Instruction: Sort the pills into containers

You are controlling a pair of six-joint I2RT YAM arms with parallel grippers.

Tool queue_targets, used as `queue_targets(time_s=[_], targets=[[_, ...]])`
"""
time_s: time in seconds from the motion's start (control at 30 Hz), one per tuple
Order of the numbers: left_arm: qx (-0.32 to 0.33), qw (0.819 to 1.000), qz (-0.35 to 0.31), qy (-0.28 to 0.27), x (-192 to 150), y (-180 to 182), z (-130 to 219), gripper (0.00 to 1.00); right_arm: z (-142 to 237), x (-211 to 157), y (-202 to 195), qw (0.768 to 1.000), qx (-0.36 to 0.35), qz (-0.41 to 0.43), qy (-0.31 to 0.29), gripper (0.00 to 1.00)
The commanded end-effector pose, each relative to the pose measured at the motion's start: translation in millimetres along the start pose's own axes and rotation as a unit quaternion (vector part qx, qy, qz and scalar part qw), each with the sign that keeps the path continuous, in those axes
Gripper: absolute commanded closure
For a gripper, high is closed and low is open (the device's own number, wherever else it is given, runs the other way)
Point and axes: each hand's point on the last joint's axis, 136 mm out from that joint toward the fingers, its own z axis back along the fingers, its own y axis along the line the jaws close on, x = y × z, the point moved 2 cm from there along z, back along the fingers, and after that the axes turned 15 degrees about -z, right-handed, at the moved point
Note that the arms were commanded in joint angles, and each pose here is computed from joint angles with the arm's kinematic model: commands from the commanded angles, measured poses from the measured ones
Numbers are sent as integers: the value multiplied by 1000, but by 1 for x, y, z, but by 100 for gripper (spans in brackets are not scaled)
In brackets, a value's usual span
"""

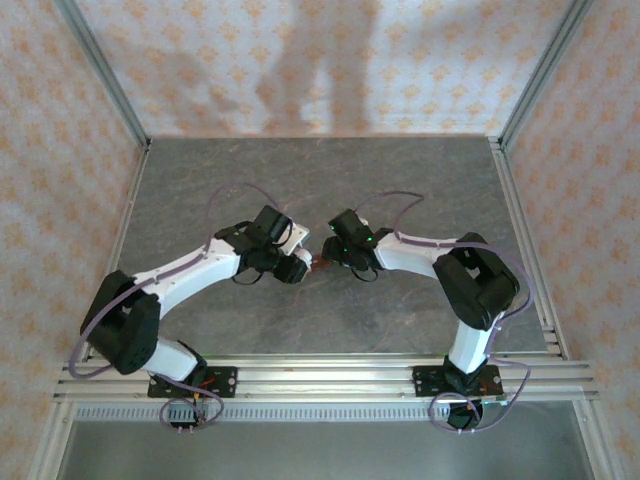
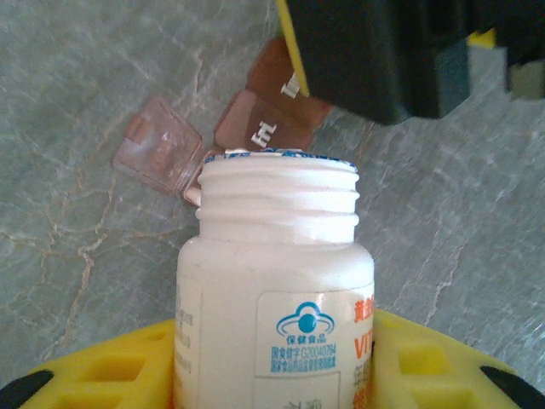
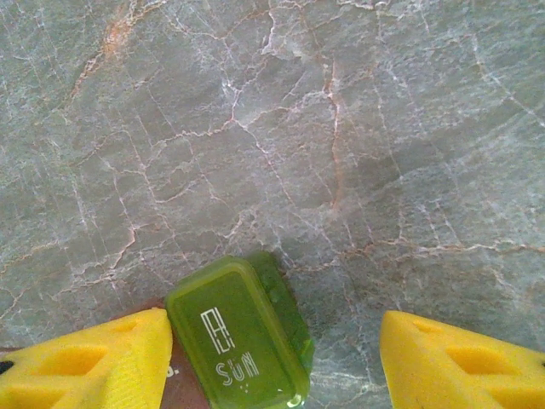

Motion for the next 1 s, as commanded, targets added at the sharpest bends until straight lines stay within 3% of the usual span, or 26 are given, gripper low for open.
queue_targets(time_s=[0.0,0.27,0.47,0.6,0.73,0.97], targets=[[16,997,3,-79,23,5,15,100,15,3,3,1000,-12,5,-3,35],[46,981,6,-188,45,12,47,100,41,22,32,999,10,16,-25,33],[66,957,-11,-282,67,14,80,100,62,42,40,999,11,16,-51,33],[88,926,-34,-365,85,12,112,100,76,59,28,998,-7,2,-67,32],[109,881,-57,-457,104,10,145,100,89,78,4,996,-35,-18,-84,32],[115,831,-80,-539,128,3,187,100,109,107,-45,989,-90,-54,-107,32]])
